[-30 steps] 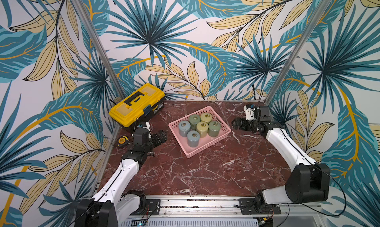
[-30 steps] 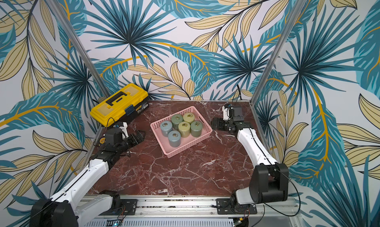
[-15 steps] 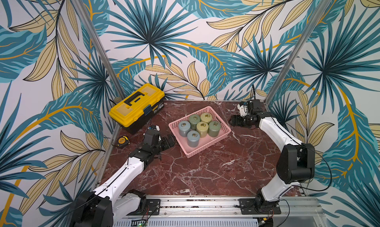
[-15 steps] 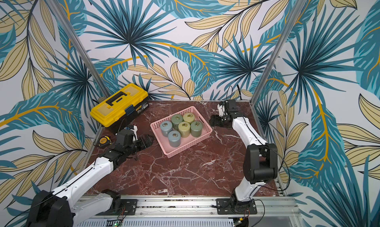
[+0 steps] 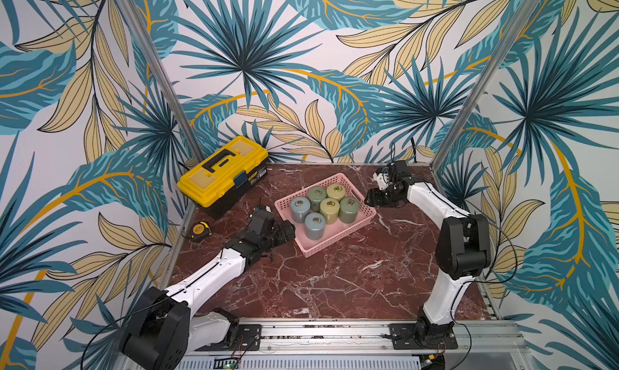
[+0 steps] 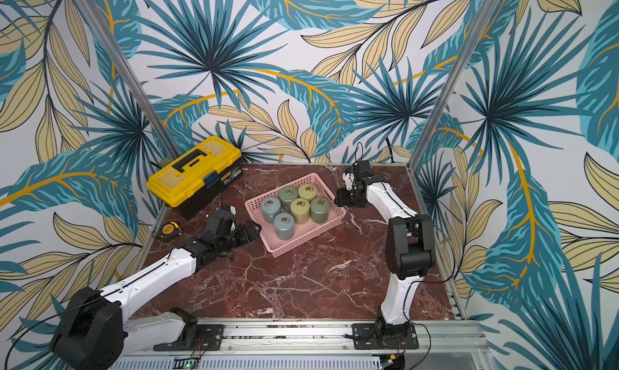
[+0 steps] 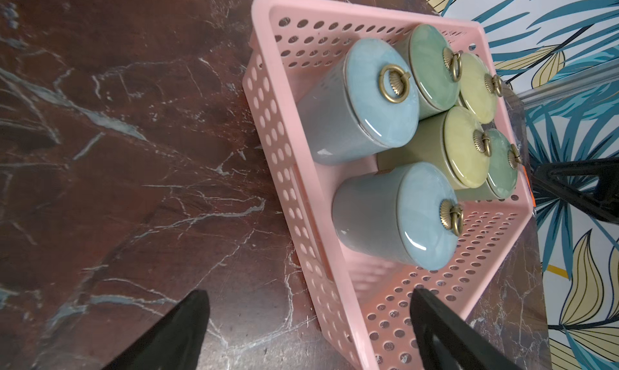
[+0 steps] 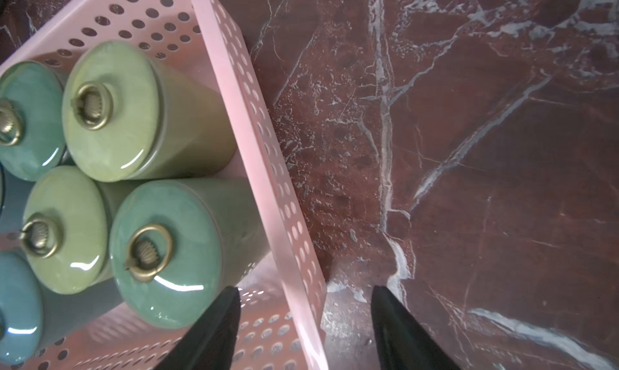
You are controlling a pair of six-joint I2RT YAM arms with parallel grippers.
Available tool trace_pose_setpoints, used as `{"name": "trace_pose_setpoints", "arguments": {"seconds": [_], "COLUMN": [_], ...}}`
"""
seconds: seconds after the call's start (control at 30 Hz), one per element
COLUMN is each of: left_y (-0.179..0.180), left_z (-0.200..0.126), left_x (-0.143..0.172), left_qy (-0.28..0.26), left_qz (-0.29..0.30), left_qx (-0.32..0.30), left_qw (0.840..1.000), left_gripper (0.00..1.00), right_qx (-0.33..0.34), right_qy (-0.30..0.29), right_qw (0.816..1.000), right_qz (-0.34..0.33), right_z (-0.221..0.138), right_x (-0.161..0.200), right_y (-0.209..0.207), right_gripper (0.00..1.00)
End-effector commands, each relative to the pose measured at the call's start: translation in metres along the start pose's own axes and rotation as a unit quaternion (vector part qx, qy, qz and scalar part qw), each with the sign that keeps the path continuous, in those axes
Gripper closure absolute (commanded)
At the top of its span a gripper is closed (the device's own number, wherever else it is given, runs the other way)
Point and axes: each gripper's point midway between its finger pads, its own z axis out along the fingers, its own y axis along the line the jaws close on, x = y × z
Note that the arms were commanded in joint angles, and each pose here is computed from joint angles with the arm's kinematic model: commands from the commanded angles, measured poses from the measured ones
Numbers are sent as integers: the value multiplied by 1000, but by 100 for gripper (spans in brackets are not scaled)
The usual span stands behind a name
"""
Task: Take the tea canister out of the basket
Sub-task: Adjust the basket at the center of the board.
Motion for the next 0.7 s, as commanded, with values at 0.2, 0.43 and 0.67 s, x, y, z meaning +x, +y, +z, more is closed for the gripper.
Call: {"name": "trace_pose_setpoints", "arguments": {"seconds": [0.2, 0.43, 0.67], "left_y": [-21, -24, -27], "left_z": [-1, 1, 7], "left_x": [-13, -11, -10], "left_qy": [-18, -13, -5], "left_qz": [1, 3, 3], "left_qx": [19, 21, 28], "left_qw": [1000, 1000, 1000], "left_gripper": [5, 8, 16], "right_qx": [6, 5, 10], "right_qy": [32, 37, 40], "right_qw": [999, 999, 999], "right_qz": [-14, -20, -15], "right_z": [20, 27, 25], "right_x": [3, 3, 8], "right_y": [2, 6, 5], "right_gripper": [48, 63, 76]}}
